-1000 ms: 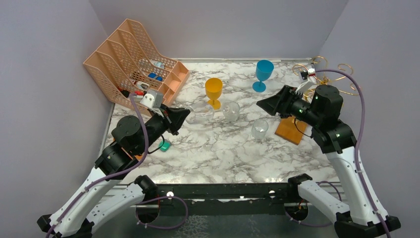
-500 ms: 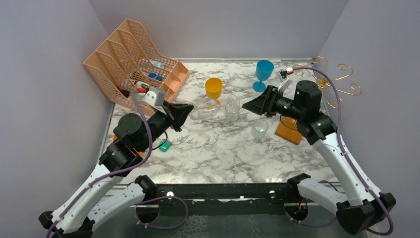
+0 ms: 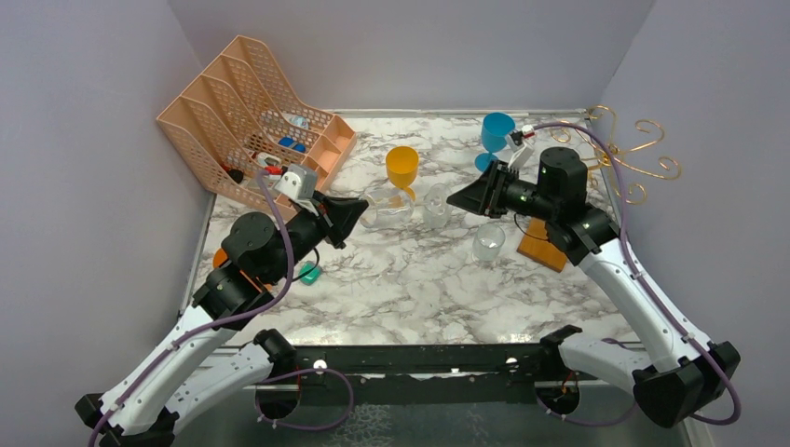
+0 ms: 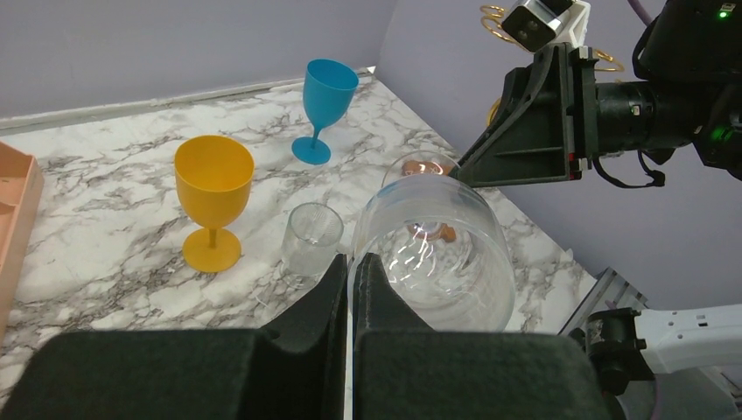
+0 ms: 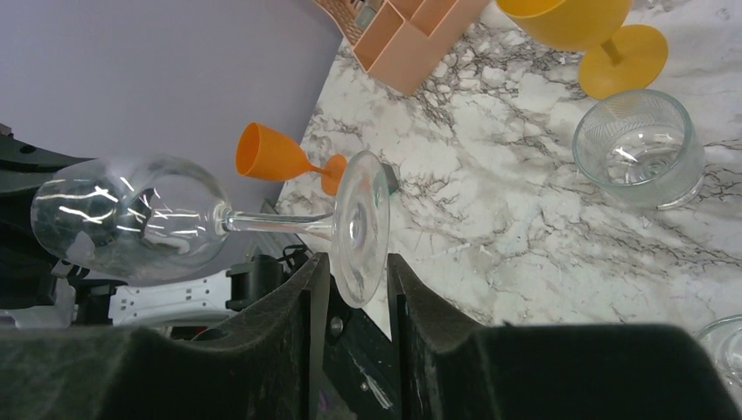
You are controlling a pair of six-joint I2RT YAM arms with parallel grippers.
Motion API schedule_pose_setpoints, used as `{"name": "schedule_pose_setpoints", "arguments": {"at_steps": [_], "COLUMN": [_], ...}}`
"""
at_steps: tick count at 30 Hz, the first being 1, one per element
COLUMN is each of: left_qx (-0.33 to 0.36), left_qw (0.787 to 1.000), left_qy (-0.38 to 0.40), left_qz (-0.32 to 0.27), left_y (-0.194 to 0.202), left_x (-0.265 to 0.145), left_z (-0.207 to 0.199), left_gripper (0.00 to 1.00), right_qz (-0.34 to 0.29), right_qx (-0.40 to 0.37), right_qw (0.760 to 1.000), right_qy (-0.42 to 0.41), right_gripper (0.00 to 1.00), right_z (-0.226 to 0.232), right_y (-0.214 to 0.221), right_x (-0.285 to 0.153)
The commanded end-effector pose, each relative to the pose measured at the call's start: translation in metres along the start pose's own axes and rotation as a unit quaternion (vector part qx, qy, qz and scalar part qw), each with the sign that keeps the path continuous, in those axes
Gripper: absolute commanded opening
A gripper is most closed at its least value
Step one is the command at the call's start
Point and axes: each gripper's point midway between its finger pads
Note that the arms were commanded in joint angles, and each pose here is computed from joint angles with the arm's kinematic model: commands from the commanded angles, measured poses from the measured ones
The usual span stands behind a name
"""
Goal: Place the wine glass upside down on the wine glass rack
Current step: Turn the wine glass upside down at the wine rack.
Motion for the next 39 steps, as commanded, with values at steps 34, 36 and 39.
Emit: {"name": "schedule_pose_setpoints", "arguments": {"at_steps": [34,36,39], "left_qx": [-0.018,-0.018,-0.017], "left_qw": [1.0,1.0,1.0], "left_qy": [-0.003,-0.009,-0.01], "left_qz": [-0.016,-0.005,0.001], "left_y": [-0.006,-0.002,0.0], "left_x": [-0.012,-0.014,-0.019], "left_z": [0.0,0.002,0.002], "left_gripper": [0.65,0.73,0.82], "right_qz": [-0.139,-0.169,-0.202], "right_qx": [-0.156,-0.178,-0.214], "right_qw": [0.975,0.965,0.949], "right_qy": [0.079,0.094,0.109], "right_gripper": [0.01,0.01,0.01], "right_z": [0.007,0.009,0.014], "right_y": [-0.069,-0.083,-0.101], "right_x": [-0.022,-0.029,-0.039]}}
Point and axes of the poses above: each gripper's point midway between its finger pads, its own x axis out along the fingers, its own z axis along the line the jaws close on, y = z × x, and after that the axes turned 10 degrees about x, right-handed
